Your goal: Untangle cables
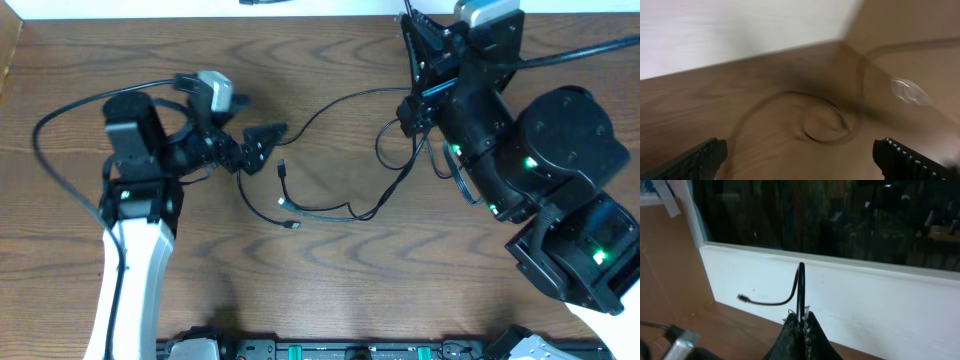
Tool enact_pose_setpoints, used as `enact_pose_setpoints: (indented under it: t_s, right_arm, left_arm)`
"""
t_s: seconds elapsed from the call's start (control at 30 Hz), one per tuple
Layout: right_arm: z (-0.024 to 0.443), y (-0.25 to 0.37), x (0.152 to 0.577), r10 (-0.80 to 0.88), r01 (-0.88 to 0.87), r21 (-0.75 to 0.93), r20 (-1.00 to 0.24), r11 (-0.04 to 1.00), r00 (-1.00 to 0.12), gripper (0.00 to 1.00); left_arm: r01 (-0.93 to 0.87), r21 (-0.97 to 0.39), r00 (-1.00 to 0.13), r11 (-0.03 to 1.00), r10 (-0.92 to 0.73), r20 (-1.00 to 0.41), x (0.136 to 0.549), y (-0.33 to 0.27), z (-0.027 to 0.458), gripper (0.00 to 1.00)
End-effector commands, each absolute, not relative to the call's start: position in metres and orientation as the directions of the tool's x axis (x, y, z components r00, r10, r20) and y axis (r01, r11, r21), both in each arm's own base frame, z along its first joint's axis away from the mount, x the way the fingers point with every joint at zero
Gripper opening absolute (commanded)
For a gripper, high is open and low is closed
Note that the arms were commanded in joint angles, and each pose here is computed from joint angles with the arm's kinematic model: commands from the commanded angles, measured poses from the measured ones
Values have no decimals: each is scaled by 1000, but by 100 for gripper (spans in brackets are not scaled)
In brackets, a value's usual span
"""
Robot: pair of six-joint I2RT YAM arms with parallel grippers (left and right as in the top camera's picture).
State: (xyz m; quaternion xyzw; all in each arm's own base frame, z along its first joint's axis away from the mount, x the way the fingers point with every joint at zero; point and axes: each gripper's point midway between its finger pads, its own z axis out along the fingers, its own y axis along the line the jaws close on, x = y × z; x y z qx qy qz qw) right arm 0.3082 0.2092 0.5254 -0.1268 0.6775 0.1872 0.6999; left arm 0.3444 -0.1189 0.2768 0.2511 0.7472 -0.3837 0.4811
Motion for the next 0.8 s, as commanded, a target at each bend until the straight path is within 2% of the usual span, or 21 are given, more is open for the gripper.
enact_pose_setpoints:
  t_s: [0.0, 0.17, 0.33, 0.47, 0.57, 0.77]
  right_arm:
    - [537, 196, 300, 95, -412, 68, -994, 909, 46, 1]
    - [534, 194, 298, 86, -411, 64, -996, 909, 36, 1]
    - [530, 194, 298, 76, -411, 59, -997, 910, 24, 1]
    - [526, 192, 296, 63, -410, 54, -998, 910, 9, 1]
    - [525, 192, 295, 59, -411, 52, -998, 910, 4, 1]
    - [522, 193, 293, 52, -423, 51, -999, 905, -10, 1]
  left_arm:
    - [924, -251, -277, 288, 54, -959, 315, -149, 278, 98]
    - [979, -195, -197, 62, 37, -980, 304, -177, 268, 98]
    - [982, -171, -167, -82, 58, -984, 295, -221, 249, 98]
    - [971, -105, -94, -215, 60, -994, 276, -263, 239, 98]
    - [963, -53, -41, -264, 54, -998, 267, -284, 236, 98]
    - [970, -61, -42, -236, 87, -995, 268, -324, 221, 98]
